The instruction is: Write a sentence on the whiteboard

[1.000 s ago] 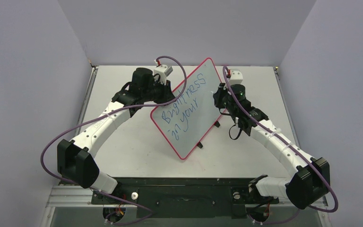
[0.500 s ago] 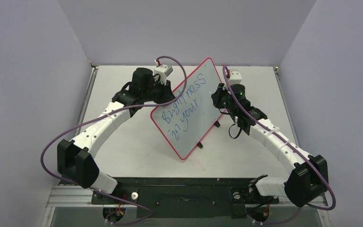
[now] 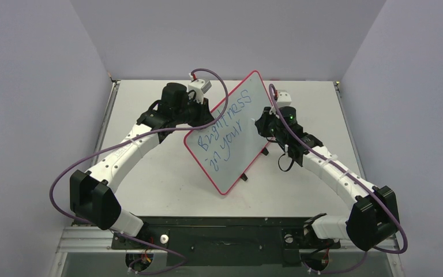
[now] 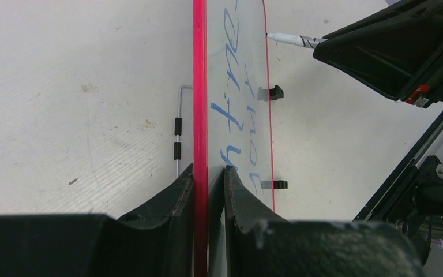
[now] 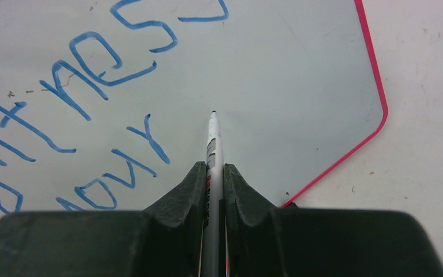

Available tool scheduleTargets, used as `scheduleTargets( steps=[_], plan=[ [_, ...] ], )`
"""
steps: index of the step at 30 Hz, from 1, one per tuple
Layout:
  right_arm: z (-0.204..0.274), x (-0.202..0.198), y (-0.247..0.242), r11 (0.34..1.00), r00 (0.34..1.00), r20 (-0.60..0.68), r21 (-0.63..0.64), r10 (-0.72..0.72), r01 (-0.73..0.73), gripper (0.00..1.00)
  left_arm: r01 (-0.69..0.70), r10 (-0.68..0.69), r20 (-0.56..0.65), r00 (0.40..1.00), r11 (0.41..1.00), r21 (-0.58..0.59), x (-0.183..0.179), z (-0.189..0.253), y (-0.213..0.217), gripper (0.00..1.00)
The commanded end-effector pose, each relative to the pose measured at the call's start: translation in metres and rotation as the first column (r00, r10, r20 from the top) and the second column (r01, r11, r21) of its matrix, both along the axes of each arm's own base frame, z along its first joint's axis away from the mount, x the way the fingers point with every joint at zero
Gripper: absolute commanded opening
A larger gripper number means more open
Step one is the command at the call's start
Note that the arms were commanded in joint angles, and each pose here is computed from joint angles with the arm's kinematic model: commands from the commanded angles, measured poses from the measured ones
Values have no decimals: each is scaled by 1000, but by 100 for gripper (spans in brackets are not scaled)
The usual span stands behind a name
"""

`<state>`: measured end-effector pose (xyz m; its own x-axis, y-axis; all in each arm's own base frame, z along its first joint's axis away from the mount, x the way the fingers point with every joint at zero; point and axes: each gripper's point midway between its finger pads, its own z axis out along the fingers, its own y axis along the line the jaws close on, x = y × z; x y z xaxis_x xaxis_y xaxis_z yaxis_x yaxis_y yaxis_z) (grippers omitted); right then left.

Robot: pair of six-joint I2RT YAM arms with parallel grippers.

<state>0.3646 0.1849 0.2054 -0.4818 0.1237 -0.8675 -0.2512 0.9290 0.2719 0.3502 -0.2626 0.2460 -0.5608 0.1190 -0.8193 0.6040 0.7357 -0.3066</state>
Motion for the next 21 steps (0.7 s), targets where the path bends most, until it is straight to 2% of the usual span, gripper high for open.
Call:
scheduleTargets(
  steps=[1,21],
  plan=[
    [15,1,0,998,999,49,57,-7,4,0,-32,22,152,988,997,66,13,19,15,0],
    [5,3,16,994,999,17,101,41,-43,0,-33,22,152,988,997,70,13,19,15,0]
  ],
)
